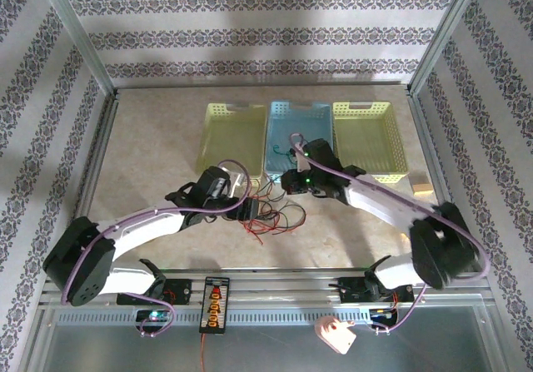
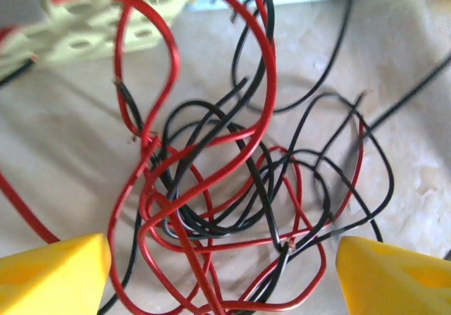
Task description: Untangle the cables
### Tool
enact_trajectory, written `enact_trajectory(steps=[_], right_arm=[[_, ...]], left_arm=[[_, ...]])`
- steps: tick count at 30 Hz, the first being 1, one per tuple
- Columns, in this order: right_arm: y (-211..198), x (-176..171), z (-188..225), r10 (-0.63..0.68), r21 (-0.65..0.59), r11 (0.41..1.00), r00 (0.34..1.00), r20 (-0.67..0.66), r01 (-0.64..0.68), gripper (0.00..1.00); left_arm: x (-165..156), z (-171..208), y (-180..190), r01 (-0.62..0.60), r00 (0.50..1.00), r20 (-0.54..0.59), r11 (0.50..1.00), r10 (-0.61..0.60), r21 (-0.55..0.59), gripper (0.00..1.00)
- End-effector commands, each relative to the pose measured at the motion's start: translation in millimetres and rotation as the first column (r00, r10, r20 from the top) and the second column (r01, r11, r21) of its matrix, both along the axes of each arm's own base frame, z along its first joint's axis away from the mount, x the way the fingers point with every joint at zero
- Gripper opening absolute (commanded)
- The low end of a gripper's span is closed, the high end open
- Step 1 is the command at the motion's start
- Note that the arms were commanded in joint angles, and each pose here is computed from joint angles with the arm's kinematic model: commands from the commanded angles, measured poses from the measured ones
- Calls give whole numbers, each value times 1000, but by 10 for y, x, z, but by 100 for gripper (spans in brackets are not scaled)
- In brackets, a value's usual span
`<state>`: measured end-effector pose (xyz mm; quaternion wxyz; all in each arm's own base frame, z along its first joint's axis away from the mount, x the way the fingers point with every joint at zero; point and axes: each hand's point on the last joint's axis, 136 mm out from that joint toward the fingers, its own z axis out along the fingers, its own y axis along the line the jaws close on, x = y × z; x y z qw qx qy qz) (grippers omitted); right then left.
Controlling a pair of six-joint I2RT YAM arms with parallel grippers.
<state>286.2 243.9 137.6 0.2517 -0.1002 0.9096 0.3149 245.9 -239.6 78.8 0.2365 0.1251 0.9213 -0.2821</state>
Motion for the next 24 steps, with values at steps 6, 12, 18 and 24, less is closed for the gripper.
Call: enact_trajectory(steps=[6,12,18,24], right_arm=[[-369,-114,974,-101,29,995,961,259,97,0],[-854,3,1532,-268,22,957,853,447,289,0],[-1691,112,1829,-520,96,826,686,509,555,0],[-2287,259,1744,-615,66,724,599,512,687,0]], left_arm=[[-58,-292,-90,56,998,-42,998,-55,25,79],[-50,-397,-159,60,996,-63,998,-59,15,79],[-79,-448,-193,64,995,-76,998,-63,10,78],[-74,-337,-230,75,996,-48,997,-75,-13,78]])
